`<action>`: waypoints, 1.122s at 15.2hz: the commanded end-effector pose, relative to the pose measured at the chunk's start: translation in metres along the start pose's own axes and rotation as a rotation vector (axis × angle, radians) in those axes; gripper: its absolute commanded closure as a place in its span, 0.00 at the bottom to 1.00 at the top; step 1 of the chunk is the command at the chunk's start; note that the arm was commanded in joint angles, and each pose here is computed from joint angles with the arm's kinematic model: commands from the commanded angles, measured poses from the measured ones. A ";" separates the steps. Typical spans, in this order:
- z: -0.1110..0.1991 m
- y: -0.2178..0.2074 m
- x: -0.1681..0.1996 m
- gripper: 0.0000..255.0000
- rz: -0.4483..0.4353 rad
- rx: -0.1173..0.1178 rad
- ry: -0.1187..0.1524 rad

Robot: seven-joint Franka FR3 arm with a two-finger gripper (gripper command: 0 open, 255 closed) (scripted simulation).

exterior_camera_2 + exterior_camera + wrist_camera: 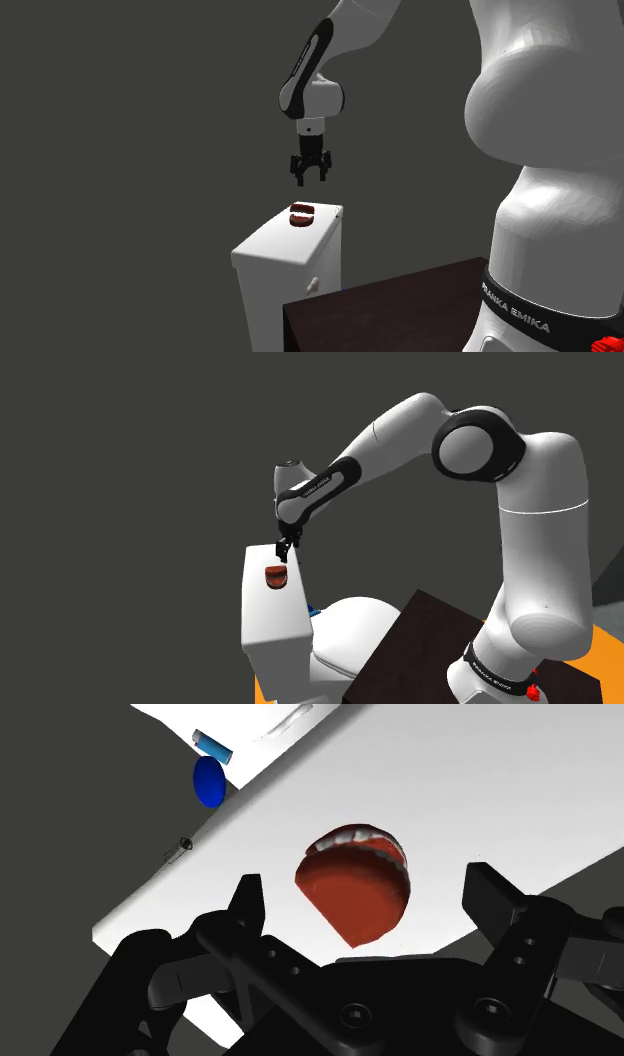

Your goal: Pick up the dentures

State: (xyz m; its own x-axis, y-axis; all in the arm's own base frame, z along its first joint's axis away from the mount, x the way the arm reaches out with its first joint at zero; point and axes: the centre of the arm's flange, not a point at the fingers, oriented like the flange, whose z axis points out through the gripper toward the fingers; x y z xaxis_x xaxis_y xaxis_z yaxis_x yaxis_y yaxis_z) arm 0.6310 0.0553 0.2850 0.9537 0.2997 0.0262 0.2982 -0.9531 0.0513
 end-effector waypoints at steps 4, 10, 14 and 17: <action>0.044 -0.010 0.053 0.00 -0.057 -0.005 0.011; 0.080 -0.015 0.071 0.00 -0.079 -0.007 0.015; 0.099 -0.016 0.071 0.00 -0.079 -0.007 0.015; 0.099 -0.016 0.071 1.00 -0.079 -0.007 0.015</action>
State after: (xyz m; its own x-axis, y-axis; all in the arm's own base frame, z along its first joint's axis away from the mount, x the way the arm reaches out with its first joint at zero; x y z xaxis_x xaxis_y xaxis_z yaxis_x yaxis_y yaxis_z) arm 0.6991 0.0881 0.1925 0.9259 0.3752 0.0445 0.3722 -0.9260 0.0628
